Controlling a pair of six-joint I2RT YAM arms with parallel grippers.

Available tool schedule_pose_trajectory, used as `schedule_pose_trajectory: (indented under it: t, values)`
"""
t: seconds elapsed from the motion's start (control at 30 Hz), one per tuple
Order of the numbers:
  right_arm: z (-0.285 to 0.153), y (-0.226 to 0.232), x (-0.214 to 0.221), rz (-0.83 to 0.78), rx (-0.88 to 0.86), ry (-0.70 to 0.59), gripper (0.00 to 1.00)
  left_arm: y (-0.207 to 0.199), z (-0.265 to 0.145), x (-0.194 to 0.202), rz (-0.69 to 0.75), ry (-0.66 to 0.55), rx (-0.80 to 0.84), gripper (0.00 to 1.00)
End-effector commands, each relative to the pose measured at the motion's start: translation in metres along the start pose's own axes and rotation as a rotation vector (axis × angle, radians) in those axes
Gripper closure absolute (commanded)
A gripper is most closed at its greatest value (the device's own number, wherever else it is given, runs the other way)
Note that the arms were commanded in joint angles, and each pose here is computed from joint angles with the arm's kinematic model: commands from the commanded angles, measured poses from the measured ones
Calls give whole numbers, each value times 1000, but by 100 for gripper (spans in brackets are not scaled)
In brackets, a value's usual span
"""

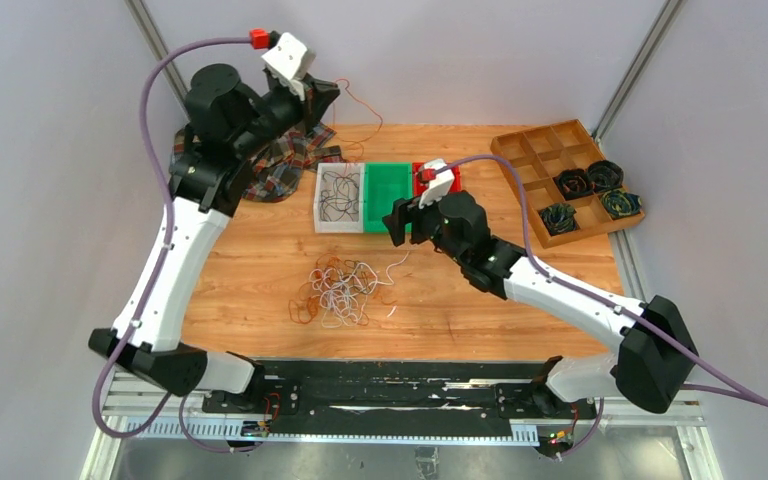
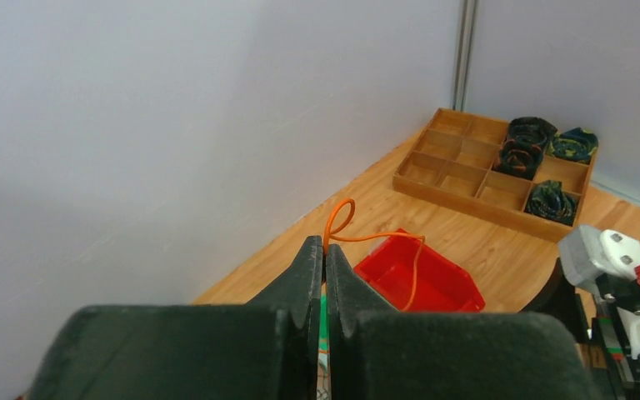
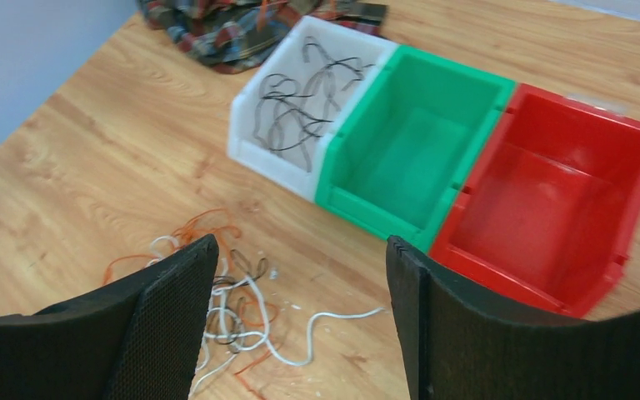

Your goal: Untangle the cables

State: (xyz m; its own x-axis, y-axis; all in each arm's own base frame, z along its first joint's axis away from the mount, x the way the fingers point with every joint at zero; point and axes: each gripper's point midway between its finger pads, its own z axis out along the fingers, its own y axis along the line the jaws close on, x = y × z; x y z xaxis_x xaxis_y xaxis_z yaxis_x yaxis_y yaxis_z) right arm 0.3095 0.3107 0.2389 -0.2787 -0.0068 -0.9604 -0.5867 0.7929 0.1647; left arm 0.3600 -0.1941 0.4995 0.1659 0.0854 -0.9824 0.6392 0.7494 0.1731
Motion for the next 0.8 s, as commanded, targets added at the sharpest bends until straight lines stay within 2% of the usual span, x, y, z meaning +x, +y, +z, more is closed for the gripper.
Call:
schedule_pose_trajectory:
  t: [0.0,0.17,0.43,0.77]
  values:
    - [-5,-43,0,8,143,-16,27,5,32,7,61,8,-3,100]
    - [-4,-70,8,33,208,-15,28,7,65,26,48,41,1,100]
    - [-8,-90,20,30,248,-13,30,13,109,57,73,75,3,100]
    - [-23,-104,30,18,293,-22,31,6,129,87,93,123,25,100]
